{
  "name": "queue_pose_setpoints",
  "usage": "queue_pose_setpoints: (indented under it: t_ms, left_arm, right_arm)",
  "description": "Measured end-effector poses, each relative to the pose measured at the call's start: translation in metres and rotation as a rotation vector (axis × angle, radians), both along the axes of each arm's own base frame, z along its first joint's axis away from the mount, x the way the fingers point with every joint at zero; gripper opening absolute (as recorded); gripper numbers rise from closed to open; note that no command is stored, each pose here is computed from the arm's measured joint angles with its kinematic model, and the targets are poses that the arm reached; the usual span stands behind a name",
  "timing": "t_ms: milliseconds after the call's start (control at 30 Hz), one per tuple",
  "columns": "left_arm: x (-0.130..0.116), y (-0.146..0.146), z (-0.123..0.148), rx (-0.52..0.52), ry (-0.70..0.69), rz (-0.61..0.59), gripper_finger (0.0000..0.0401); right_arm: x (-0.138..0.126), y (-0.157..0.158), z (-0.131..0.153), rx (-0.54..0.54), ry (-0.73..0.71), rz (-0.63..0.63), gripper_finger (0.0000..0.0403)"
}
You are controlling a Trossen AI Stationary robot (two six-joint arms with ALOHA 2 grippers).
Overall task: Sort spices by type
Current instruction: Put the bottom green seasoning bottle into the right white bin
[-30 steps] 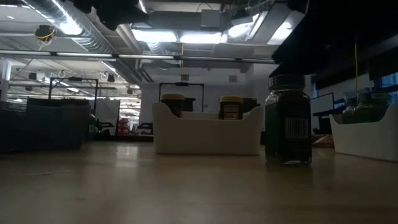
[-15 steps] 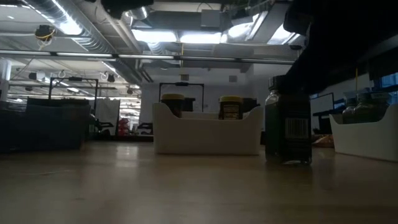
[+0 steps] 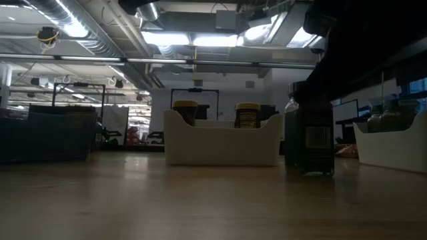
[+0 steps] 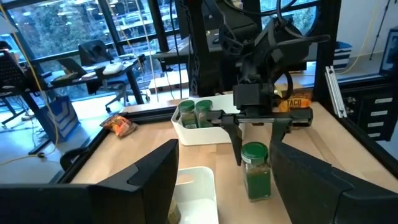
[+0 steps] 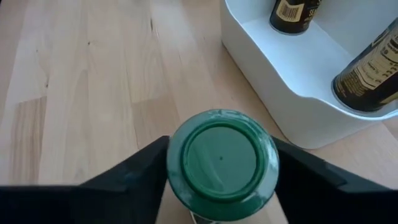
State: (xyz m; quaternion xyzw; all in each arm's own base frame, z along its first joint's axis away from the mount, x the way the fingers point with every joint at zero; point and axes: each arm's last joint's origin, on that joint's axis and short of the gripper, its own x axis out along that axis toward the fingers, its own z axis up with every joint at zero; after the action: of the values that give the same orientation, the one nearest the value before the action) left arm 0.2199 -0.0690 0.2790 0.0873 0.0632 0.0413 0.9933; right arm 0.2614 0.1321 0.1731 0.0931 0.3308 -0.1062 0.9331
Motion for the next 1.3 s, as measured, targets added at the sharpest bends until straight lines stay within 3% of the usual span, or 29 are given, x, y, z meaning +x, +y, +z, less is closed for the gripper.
queue_pose_setpoints:
  t_ms: [100, 533, 933, 1300]
  left_arm:
    - [0.0, 0.0, 0.0, -0.001, 0.001, 0.0, 0.0233]
    - [-0.001, 0.0, -0.006, -0.009, 0.059, 0.005, 0.0233]
    - [-0.001, 0.0, -0.008, -0.016, 0.073, 0.006, 0.0233]
    - [-0.001, 0.0, -0.008, -0.022, 0.072, 0.007, 0.0233]
  right_arm:
    - [0.0, 0.0, 0.001, 0.0, -0.008, -0.004, 0.0205]
    - [-0.015, -0.007, 0.033, 0.099, -0.055, 0.003, 0.0206]
    - [-0.079, -0.023, 0.078, 0.189, -0.046, -0.081, 0.0206]
    - [-0.128, -0.027, 0.083, 0.222, -0.007, -0.208, 0.0206]
